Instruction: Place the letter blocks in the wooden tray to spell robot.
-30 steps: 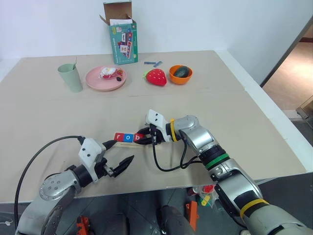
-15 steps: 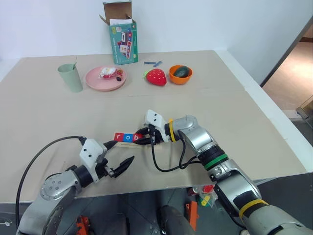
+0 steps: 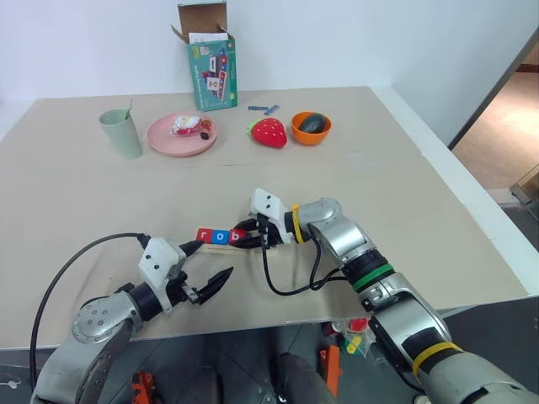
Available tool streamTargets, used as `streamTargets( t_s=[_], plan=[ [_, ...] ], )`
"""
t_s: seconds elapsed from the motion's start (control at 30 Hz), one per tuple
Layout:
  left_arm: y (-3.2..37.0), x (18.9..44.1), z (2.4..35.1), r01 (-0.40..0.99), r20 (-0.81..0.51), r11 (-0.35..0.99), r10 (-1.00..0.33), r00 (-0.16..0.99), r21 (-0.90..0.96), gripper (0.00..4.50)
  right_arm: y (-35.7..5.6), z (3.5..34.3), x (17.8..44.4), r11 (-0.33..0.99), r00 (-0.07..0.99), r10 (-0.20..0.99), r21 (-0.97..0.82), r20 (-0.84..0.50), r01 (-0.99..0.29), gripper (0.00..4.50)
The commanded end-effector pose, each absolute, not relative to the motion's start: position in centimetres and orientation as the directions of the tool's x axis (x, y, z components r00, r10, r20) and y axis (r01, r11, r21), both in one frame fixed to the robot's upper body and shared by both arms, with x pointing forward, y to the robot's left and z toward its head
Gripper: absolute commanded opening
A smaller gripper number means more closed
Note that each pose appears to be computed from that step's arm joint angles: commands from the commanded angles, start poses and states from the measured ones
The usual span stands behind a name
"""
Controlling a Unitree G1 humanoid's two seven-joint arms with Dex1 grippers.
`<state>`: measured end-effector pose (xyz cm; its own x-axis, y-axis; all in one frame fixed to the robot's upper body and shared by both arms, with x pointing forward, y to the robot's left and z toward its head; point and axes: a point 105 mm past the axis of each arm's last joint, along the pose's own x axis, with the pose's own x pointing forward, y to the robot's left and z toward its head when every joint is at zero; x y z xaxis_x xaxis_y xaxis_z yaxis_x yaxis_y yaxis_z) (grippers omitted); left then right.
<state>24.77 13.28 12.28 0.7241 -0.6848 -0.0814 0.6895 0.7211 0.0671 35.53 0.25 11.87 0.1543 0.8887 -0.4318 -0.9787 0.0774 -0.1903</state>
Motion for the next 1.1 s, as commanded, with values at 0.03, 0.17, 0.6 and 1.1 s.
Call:
streamTargets(
  t_s=[0.03, 0.17, 0.6, 1.1],
  plan=[
    [13.3, 25.0, 13.3, 0.685, -0.042, 0.722, -0.685, 0.728, 0.098, 4.50, -0.1, 15.5, 35.8, 0.077, 0.166, 0.922, -0.256, -0.349, -0.964, 1.71],
    [13.2, 25.0, 13.3, 0.687, -0.043, 0.720, -0.687, 0.725, 0.100, 4.50, -0.7, 16.1, 35.5, 0.082, 0.162, 0.932, -0.249, -0.325, -0.965, 2.27],
    [13.1, 25.0, 13.3, 0.697, -0.047, 0.709, -0.697, 0.716, 0.109, 4.50, -1.8, 15.9, 34.6, 0.079, 0.162, 0.932, -0.252, -0.325, -0.964, 4.45],
    [13.0, 24.6, 13.5, 0.706, -0.048, 0.695, -0.707, 0.705, 0.135, 4.50, -5.6, 16.9, 36.8, 0.236, 0.306, 0.914, -0.266, -0.266, -0.935, 4.45]
  ],
)
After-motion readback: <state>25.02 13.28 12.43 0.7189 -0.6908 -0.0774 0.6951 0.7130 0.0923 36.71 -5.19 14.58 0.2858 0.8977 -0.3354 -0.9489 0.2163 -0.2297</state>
